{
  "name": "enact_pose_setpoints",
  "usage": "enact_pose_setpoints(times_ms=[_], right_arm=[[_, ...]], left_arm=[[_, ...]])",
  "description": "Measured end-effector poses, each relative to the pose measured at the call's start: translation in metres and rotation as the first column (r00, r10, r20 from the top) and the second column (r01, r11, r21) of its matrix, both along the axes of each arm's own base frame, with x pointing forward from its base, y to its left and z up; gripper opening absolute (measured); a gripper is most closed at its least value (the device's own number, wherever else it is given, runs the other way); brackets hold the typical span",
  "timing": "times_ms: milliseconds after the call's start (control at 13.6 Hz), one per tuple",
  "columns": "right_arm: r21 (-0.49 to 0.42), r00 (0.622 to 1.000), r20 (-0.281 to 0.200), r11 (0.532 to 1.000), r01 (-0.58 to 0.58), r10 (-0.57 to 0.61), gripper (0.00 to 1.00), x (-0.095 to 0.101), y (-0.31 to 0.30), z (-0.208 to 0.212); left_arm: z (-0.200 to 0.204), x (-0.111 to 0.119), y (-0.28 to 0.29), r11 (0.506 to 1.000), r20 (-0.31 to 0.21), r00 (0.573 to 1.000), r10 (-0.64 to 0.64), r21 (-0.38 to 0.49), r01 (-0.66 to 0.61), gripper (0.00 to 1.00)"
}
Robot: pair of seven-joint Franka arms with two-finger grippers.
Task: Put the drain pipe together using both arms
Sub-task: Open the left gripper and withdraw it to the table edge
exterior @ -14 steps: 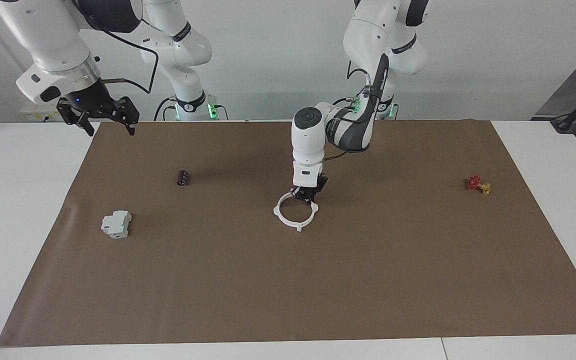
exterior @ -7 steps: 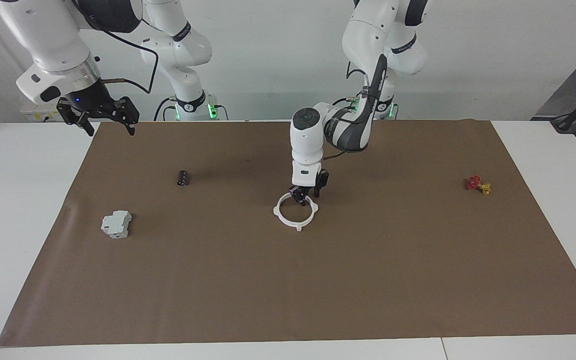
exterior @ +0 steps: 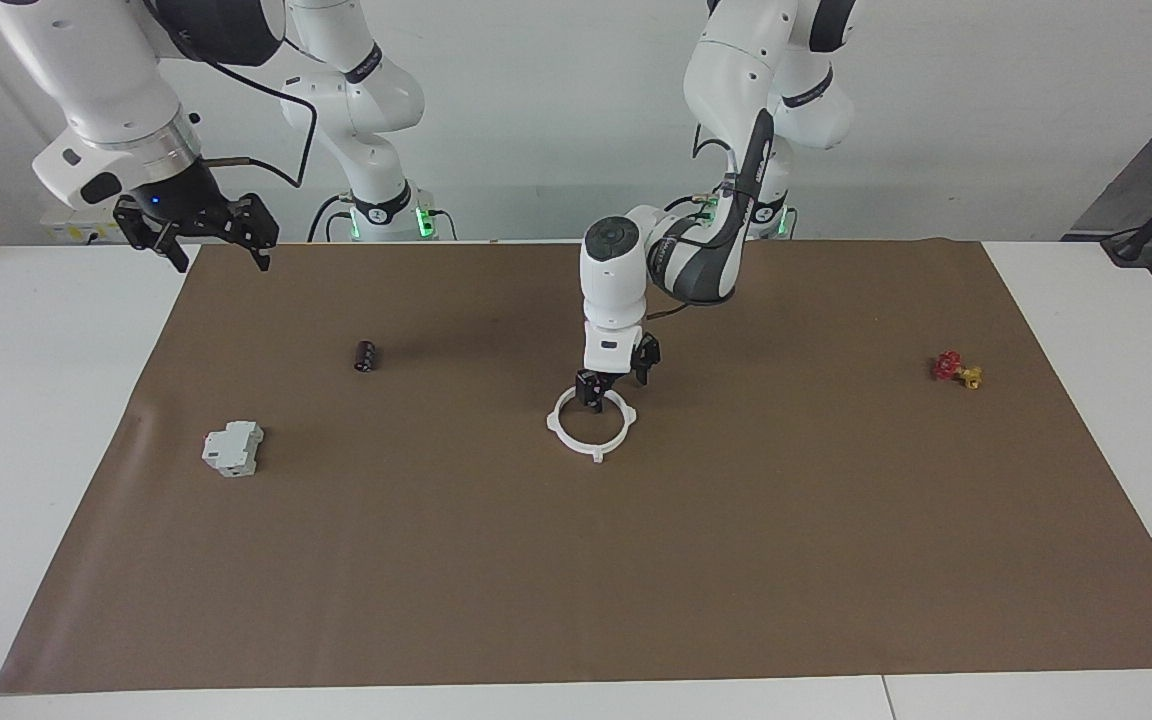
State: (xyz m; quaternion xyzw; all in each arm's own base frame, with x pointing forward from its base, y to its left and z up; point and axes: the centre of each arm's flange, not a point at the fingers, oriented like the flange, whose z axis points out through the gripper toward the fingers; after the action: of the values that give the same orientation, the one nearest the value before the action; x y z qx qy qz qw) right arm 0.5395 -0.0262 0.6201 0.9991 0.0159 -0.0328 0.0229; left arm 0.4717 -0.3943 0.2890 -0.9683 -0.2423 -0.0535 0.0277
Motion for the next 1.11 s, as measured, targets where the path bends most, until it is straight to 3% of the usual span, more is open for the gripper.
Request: enact_pose_setpoints(times_ms=[221,443,738,886,1107], right_arm=[[0.000,1.000,0.000,1.000,0.000,0.000,1.00,0.000,0.000,0.000],[0.000,1.000,0.000,1.000,0.001,-0.001,1.00,0.000,0.000,0.000],[0.000,1.000,0.000,1.000,0.001,-0.001,1.00,0.000,-0.001,0.000],[0.000,1.000,0.000,1.000,0.001,-0.001,1.00,0.000,-0.001,0.000],[0.000,1.000,0.000,1.000,0.001,-0.001,1.00,0.000,-0.001,0.000]], left_arm=[[0.024,0.015,0.003,0.999,-0.010,1.000,0.026,0.025,-0.026,1.00],[0.122,0.046,0.039,0.999,0.007,0.999,0.038,0.022,-0.038,1.00],[0.251,0.055,0.168,0.994,-0.063,0.992,-0.113,-0.009,0.112,1.00],[0.284,0.061,0.246,0.978,-0.077,0.975,-0.210,-0.032,0.208,1.00],[0.296,0.066,0.345,0.930,-0.109,0.923,-0.368,-0.046,0.365,1.00]])
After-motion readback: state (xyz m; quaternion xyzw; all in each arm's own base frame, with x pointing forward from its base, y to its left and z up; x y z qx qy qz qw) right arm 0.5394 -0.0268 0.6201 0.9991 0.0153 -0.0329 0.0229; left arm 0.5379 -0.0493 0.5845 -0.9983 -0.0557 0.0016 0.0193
